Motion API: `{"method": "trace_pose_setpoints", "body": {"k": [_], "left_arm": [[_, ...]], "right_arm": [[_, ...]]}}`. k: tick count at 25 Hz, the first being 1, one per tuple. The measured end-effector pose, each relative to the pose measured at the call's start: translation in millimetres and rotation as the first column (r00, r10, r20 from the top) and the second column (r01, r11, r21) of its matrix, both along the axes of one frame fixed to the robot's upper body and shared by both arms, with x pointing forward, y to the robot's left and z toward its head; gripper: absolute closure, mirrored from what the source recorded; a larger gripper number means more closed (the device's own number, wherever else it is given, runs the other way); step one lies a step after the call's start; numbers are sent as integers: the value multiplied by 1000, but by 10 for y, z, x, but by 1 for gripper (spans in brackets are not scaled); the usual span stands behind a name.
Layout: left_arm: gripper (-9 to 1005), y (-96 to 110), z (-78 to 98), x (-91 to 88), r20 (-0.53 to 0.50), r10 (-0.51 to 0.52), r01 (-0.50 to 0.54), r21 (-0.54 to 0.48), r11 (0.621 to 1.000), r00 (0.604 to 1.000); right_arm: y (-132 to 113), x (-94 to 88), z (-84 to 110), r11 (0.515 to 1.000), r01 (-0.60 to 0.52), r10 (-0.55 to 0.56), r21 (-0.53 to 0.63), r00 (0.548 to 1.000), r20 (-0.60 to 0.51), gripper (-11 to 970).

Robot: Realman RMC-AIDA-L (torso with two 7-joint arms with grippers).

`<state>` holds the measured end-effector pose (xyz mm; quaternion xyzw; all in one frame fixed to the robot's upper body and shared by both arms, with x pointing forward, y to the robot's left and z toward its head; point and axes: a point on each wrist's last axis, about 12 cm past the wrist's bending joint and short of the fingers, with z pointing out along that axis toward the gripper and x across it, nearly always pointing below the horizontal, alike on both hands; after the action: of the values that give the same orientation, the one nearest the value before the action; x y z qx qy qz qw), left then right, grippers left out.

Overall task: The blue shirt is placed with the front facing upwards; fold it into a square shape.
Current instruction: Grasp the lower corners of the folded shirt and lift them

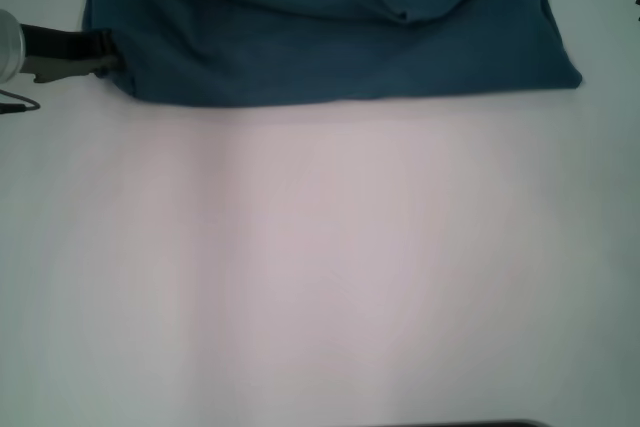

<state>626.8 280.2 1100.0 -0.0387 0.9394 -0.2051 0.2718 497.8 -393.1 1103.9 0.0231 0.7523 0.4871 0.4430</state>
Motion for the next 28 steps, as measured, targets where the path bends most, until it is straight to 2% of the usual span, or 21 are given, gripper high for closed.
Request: {"method": "trace_pose_setpoints", "body": {"k": [3,6,7,10,13,16,21,25,28], "left_arm": [[816,7,8,-17,-10,0,0,-26,1000,1000],[954,46,40,-30,-16,5,-6,-72,997,1000],[954,80,56,-39,-21,11,-13,-92,996,1000],[954,152,75,-86,-50,11,-17,-132,991,999],[954,192,84,-121,-71,9,-20,-156,988,997],[954,197,87,-130,-75,6,-19,-162,987,997],[954,167,112,-111,-72,-8,-4,-160,987,997],[954,152,146,-108,-75,-17,4,-168,986,997],[954,145,174,-102,-70,-20,8,-171,985,997]], "right_arm": [[4,5,3,1000,-2,2,1,1000,1,212],[8,12,9,1000,-11,11,-2,1000,-2,212],[2,12,8,1000,-16,16,-6,1000,-9,212],[-70,31,-13,999,-13,9,-31,995,-102,212],[-244,124,-33,992,19,-51,-126,965,-256,212],[-331,297,45,976,16,-83,-218,950,-302,212],[-228,681,218,938,-49,-76,-344,938,-339,213],[-6,1017,366,873,-147,-51,-465,921,-386,213],[187,1208,452,805,-227,-42,-548,899,-435,213]]}}
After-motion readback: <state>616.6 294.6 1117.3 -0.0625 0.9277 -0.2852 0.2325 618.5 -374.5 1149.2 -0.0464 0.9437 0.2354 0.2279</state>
